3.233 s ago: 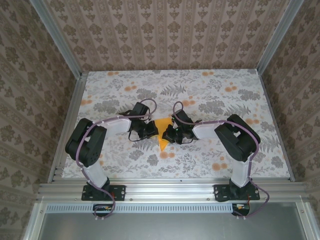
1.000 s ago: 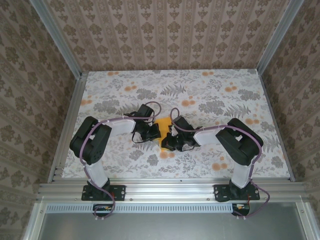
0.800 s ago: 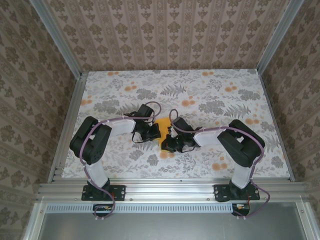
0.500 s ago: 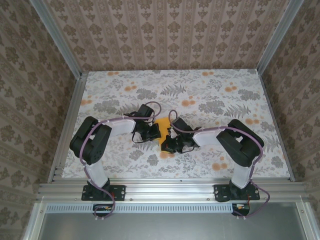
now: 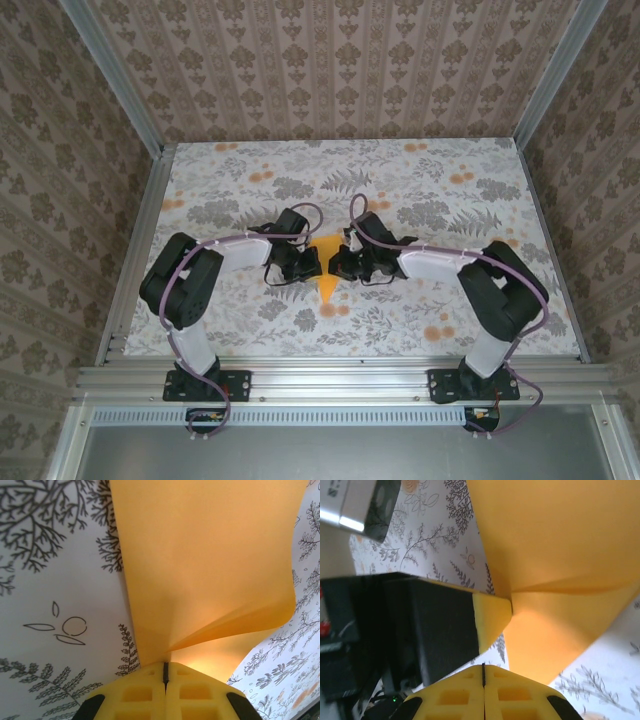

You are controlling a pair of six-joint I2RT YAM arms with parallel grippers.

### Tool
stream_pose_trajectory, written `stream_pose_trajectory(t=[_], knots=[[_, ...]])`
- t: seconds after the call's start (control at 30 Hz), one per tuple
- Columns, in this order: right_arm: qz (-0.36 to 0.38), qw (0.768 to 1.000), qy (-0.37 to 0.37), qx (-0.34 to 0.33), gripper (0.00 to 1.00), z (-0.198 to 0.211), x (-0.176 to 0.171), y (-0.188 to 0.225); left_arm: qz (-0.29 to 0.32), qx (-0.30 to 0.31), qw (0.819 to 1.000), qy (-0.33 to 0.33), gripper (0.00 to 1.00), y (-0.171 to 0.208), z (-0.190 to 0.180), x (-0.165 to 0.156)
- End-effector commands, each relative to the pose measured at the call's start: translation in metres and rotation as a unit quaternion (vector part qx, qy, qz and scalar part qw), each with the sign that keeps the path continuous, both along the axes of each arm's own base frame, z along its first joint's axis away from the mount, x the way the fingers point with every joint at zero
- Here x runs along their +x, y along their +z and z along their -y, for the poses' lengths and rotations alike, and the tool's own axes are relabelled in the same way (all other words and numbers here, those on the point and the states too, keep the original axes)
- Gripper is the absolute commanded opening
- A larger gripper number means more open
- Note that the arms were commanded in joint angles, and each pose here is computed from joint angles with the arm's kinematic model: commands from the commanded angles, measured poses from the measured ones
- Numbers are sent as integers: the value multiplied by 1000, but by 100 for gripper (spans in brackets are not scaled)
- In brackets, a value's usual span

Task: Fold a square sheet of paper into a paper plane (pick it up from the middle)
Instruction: Third fold the triangle at the center of the table.

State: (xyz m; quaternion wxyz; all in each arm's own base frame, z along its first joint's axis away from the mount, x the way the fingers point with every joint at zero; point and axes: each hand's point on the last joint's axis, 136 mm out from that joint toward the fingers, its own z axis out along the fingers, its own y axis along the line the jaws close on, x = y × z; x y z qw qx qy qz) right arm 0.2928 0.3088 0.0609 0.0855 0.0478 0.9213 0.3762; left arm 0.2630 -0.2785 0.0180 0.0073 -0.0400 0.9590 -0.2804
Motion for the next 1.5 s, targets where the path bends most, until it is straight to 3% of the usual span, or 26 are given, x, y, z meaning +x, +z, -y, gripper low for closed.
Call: stream_pose_trajectory(t=[0.0,0.33,0.63,0.87,1.07,1.47], knots=[[-17,1000,13,-11,7,-5,-1,-15,-31,68,997,9,1,-26,-23,-14],[-54,997,4,-49,6,5,-4,-54,-21,58,998,7,1,-16,-19,-11],[-102,990,-41,-87,3,26,-16,-85,51,-42,997,24,11,43,3,3],[-132,982,-114,-71,4,30,-20,-91,42,-93,994,32,13,44,15,-35],[-138,978,-142,-64,4,33,-19,-91,15,-65,997,33,8,18,14,-58],[-140,978,-141,-60,4,31,-20,-92,20,-17,999,43,4,2,9,-45]])
